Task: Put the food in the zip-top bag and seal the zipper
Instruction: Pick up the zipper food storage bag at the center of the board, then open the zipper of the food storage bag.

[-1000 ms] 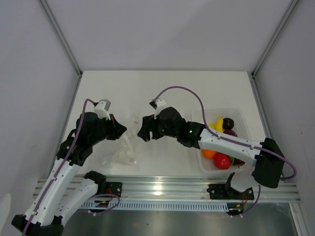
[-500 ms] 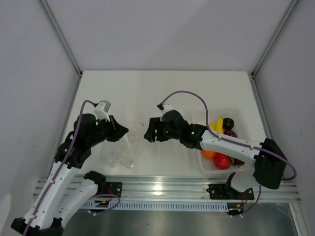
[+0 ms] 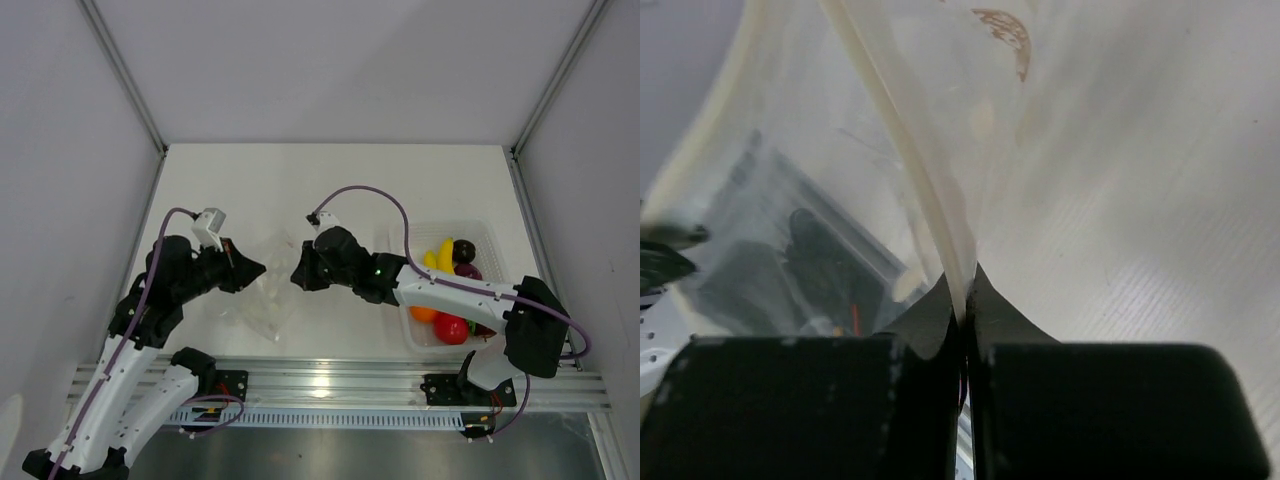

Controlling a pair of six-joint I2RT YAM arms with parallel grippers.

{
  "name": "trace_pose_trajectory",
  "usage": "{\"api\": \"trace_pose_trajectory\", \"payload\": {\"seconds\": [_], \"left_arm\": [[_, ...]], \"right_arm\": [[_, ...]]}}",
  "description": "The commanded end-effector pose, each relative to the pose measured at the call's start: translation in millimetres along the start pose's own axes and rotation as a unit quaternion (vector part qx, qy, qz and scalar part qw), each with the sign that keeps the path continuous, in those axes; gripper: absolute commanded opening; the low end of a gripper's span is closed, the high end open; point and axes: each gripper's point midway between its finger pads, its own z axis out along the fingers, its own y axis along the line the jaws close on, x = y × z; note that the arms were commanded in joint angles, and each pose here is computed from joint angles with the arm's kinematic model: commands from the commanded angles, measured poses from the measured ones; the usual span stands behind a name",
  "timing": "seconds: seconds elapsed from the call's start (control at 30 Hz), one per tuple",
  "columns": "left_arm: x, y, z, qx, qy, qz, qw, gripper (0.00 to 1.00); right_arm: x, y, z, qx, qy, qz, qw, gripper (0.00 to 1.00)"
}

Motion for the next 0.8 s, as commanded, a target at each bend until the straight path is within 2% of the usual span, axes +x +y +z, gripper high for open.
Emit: {"api": "trace_pose_trajectory", "payload": {"seconds": [0.0, 0.1, 0.3, 0.43, 0.7, 0.77], "left_arm": [[-2.4, -7.7, -0.3, 0.022, -0.006, 0.002, 1.000, 0.17], [-1.6, -4.6, -2.1, 0.014, -0.006, 0.008, 1.000, 0.41], [-0.9, 5.0, -8.8, -0.016, -0.008, 0.023, 1.000, 0.61], [1.6, 4.9, -12.3, -0.017, -0.010, 0.020, 1.000, 0.64], [12.8, -7.6, -7.1, -0.012, 0.013, 0.027, 0.999, 0.63], [16.5, -5.3, -5.3, -0.026, 0.019, 0.029, 0.999, 0.58]], "right_arm": [[-25.3, 21.5, -7.6, 0.004, -0.039, -0.014, 0.999, 0.00], [-27.4, 26.1, -12.6, 0.029, -0.042, -0.026, 0.998, 0.00], [-37.5, 33.0, -27.2, 0.068, -0.058, -0.030, 0.996, 0.00], [-32.8, 33.4, -29.8, 0.104, -0.056, -0.037, 0.992, 0.00], [-35.9, 42.1, -29.8, 0.179, -0.076, -0.060, 0.979, 0.00], [-33.1, 46.2, -29.8, 0.191, -0.082, -0.068, 0.976, 0.00]]}}
